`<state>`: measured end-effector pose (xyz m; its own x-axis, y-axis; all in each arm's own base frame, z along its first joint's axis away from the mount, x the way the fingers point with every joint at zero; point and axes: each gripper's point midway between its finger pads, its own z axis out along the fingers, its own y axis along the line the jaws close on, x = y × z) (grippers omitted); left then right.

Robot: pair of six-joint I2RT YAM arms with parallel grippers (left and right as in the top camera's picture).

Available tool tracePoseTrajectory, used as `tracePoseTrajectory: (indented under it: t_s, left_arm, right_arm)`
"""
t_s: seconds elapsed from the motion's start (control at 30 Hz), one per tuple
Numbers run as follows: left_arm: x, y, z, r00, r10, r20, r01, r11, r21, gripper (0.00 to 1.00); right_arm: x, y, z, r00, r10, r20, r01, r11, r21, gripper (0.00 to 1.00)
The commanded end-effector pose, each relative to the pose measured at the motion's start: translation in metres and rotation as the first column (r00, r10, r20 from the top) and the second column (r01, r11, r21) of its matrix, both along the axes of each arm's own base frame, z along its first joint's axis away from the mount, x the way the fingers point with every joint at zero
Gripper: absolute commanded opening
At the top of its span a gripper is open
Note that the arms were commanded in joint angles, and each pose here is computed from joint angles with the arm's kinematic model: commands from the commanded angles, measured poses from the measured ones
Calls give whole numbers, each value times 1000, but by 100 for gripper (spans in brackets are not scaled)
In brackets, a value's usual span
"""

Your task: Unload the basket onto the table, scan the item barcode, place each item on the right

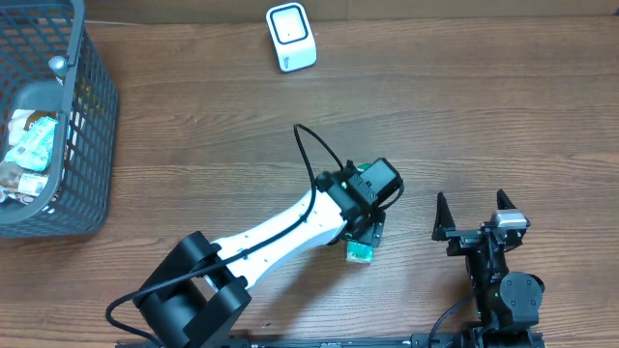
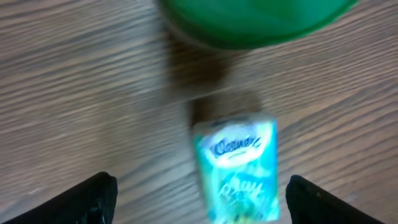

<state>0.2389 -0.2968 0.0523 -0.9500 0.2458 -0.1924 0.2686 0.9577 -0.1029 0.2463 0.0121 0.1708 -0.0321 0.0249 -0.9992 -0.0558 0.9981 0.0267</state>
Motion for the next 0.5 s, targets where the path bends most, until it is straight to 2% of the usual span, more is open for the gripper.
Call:
tracePoseTrajectory:
  t_s: [0.0, 0.13, 0.27, 0.47]
  left_arm:
    - [-9, -10, -13, 1000, -8, -3, 8, 999, -47, 90]
    - [-12, -11, -20, 999, 53, -8, -54, 997, -62, 96]
    - [-12, -5, -27, 985, 173, -20, -174, 983, -59, 93]
    - [-15, -1, -36, 973, 229, -35, -230, 972, -55, 87]
  right_arm:
    - [0, 4, -1, 1000, 16, 6, -17, 1000, 10, 100]
    - [0, 4, -1, 1000, 16, 6, -17, 1000, 10, 100]
    - [0, 4, -1, 1000, 16, 6, -17, 1000, 10, 100]
    - [0, 4, -1, 1000, 16, 6, -17, 1000, 10, 100]
